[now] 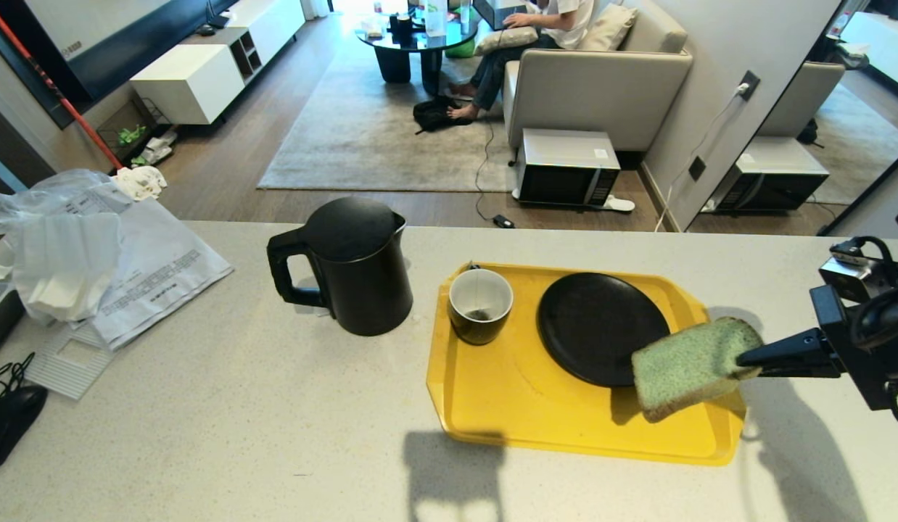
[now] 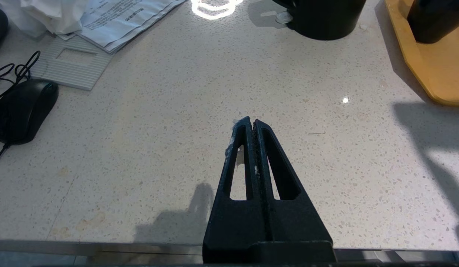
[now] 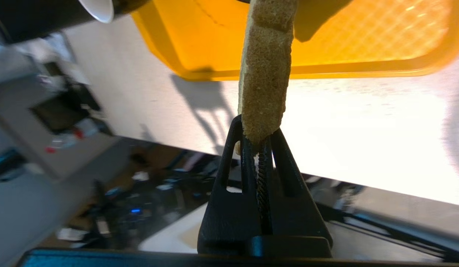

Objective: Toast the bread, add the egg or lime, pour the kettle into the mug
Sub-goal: Put the bread slices in the toaster

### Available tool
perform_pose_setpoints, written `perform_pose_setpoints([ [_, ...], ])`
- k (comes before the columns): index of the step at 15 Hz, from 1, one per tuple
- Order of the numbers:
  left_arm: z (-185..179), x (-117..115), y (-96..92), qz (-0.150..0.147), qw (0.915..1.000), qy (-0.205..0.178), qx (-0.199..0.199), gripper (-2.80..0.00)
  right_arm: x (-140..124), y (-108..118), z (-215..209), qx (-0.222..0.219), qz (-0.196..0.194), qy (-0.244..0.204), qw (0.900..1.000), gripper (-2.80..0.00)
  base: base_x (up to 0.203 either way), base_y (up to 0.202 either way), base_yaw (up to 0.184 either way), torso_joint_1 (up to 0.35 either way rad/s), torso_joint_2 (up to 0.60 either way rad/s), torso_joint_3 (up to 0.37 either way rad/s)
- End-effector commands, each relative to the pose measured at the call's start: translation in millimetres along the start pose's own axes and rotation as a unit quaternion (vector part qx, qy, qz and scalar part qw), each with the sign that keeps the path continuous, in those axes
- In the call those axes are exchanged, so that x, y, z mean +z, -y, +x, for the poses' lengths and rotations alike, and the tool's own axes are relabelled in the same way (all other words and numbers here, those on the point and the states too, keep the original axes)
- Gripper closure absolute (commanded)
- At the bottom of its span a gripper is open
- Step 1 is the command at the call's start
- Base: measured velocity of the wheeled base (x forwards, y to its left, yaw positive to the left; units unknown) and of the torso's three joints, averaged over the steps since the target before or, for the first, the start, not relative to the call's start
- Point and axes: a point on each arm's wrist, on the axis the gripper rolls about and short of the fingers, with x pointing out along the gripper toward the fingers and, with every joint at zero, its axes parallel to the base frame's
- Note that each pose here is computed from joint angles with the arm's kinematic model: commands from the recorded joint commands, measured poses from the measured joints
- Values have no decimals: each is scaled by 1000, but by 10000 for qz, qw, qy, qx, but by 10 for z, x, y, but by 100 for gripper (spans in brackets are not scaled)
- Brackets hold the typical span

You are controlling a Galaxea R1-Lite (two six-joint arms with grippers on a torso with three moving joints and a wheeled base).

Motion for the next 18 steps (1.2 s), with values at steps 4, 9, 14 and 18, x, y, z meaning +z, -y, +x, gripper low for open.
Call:
perform_pose_setpoints([
  [4,1,1,0,1,10000,-2,3,0,-332,-114,-431,-1409,-1607,1122,9704,0,0,0,0,0,0,0],
  [9,1,1,0,1,10000,-2,3,0,-543,-177,-699,-2341,-2489,1793,9225,0,0,0,0,0,0,0],
  [14,1,1,0,1,10000,-2,3,0,-798,-205,-909,-2640,-2825,2249,8944,0,0,0,0,0,0,0],
  [18,1,1,0,1,10000,-2,3,0,-1128,-154,-1040,-2642,-3222,2462,8751,0,0,0,0,0,0,0],
])
